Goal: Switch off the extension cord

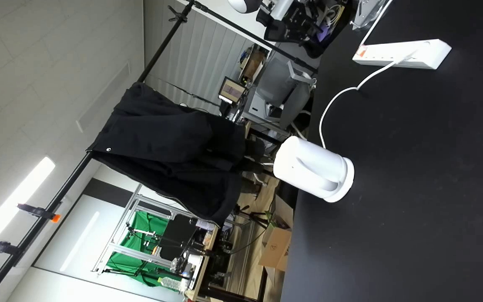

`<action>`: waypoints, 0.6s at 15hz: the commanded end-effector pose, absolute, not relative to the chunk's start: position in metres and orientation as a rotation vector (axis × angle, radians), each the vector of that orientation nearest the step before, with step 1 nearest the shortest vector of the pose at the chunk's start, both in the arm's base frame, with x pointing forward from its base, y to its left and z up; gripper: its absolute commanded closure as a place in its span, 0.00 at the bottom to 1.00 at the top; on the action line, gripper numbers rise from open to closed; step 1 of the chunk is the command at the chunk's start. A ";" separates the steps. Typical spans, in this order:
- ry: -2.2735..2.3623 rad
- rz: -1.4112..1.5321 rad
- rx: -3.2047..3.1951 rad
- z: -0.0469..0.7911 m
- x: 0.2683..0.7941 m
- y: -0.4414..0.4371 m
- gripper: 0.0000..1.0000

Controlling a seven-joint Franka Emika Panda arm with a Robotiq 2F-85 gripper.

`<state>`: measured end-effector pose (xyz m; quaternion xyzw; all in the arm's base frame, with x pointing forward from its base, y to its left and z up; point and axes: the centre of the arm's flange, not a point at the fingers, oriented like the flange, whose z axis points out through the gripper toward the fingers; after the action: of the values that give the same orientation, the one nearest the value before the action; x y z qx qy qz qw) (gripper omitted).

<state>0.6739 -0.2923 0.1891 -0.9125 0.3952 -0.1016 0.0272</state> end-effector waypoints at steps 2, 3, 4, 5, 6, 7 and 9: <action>1.215 -0.267 -2.874 0.202 0.652 -0.283 0.27; 1.208 -0.256 -2.885 0.202 0.649 -0.282 0.20; 1.205 -0.249 -2.890 0.202 0.647 -0.281 0.14; 1.199 -0.241 -2.901 0.201 0.644 -0.281 0.07; 1.198 -0.235 -2.909 0.202 0.641 -0.281 0.02; 1.196 -0.229 -2.914 0.202 0.639 -0.281 0.00; 1.200 -0.218 -2.928 0.203 0.635 -0.280 0.00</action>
<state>0.6516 -0.2868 0.1883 -0.9236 0.3754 -0.0774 -0.0032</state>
